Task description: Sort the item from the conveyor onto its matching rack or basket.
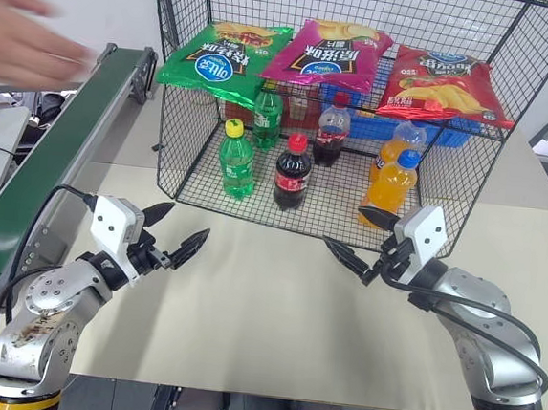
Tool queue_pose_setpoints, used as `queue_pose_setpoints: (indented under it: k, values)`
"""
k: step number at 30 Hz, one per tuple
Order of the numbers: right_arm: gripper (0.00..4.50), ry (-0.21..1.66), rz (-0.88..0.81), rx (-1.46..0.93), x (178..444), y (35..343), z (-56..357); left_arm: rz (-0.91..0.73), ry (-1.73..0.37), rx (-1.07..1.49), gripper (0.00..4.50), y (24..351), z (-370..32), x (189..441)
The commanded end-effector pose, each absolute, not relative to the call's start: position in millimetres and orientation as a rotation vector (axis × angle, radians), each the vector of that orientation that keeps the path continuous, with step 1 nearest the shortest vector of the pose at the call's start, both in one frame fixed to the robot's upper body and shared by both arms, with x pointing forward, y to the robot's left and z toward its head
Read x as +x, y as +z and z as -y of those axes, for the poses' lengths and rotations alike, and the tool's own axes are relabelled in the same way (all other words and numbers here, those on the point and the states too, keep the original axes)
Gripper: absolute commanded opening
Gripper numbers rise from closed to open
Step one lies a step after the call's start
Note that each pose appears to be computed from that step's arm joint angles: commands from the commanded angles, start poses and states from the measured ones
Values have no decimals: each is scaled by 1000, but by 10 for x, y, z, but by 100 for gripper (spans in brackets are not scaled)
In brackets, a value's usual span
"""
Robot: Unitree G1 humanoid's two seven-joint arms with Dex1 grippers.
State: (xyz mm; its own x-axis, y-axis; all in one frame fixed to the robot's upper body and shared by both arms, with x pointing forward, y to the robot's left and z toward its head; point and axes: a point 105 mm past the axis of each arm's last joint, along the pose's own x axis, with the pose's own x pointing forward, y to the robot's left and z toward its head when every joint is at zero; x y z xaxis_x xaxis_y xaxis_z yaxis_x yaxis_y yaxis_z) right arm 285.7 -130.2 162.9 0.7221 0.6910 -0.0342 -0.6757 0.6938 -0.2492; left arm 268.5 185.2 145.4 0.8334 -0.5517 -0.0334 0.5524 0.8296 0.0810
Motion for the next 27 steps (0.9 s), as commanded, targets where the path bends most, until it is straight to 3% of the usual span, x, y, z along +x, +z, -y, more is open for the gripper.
queue_pose_setpoints:
  k: [1,16,27]
  values:
    - [450,773,132,-272,2822,1804,1237,44,-615,103,446,1560,-1772,2666]
    - [450,759,142,-285,2822,1843,1260,42,-633,112,446,1548,-1755,2722]
    - [450,855,147,-260,2844,1860,1114,28,-510,124,446,1531,-1958,2580]
